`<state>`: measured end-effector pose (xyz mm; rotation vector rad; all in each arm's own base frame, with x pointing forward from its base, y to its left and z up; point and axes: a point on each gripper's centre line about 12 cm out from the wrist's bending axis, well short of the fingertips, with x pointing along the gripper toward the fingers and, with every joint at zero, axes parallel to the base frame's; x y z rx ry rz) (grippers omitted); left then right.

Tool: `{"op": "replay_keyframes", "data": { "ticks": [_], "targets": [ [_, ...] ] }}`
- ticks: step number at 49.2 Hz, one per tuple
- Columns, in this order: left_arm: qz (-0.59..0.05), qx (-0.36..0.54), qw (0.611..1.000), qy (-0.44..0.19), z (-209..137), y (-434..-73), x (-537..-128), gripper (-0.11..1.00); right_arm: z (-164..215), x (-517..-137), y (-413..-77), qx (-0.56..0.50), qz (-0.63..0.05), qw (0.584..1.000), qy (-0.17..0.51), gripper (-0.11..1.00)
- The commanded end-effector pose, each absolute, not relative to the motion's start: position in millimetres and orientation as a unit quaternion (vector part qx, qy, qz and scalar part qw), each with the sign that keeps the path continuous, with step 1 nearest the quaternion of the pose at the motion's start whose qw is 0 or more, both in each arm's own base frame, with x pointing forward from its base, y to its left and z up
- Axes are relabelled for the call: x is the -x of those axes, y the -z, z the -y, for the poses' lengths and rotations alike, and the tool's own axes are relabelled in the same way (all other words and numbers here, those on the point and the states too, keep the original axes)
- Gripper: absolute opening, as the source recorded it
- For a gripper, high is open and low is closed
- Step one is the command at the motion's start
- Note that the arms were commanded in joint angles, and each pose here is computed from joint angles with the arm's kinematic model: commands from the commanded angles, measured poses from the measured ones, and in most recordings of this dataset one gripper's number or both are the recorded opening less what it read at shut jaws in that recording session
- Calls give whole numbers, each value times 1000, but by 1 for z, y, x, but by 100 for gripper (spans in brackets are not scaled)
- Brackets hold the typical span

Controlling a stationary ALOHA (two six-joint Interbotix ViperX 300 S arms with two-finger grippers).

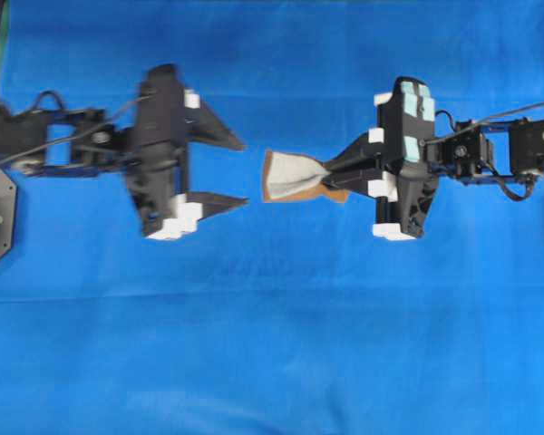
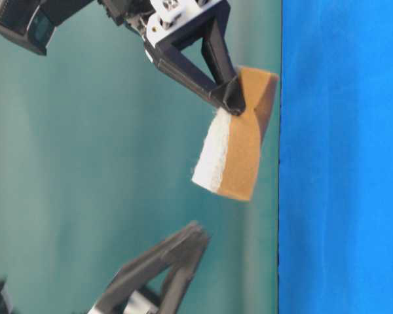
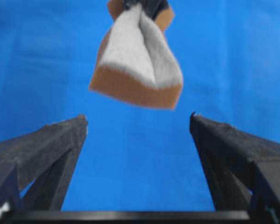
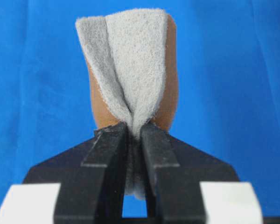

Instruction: Hand over the sponge with the left arm and wipe it with the right arm.

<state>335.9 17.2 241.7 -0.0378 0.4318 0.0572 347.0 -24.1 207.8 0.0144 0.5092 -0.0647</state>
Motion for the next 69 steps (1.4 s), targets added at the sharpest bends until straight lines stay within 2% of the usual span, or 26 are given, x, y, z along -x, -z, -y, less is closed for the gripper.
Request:
{"op": "replay_keyframes", "data": {
  "ticks": [1, 6, 18, 42, 54, 61, 69],
  "targets": [
    [-162, 16, 986, -27, -16, -258, -324, 88, 24, -347, -221, -5, -233, 972, 31, 13],
    [-145, 15, 989, -27, -15, -261, -317, 88, 24, -348, -221, -6, -233, 972, 31, 13],
    [-146, 14, 989, -26, -15, -260, -317, 88, 24, -357, -211, -7, -247, 968, 31, 13],
    [-146, 13, 989, -25, -14, -260, -315, 88, 14, -383, -111, -19, -354, 935, 20, 13],
    [-146, 13, 989, -26, -15, -260, -315, 88, 14, -385, -104, -23, -364, 931, 23, 13],
    [-146, 13, 989, -26, -15, -260, -315, 88, 29, -384, -104, -24, -364, 930, 38, 13],
    [-147, 13, 989, -26, -15, -259, -316, 88, 72, -378, -104, -29, -364, 927, 83, 13]
  ]
}}
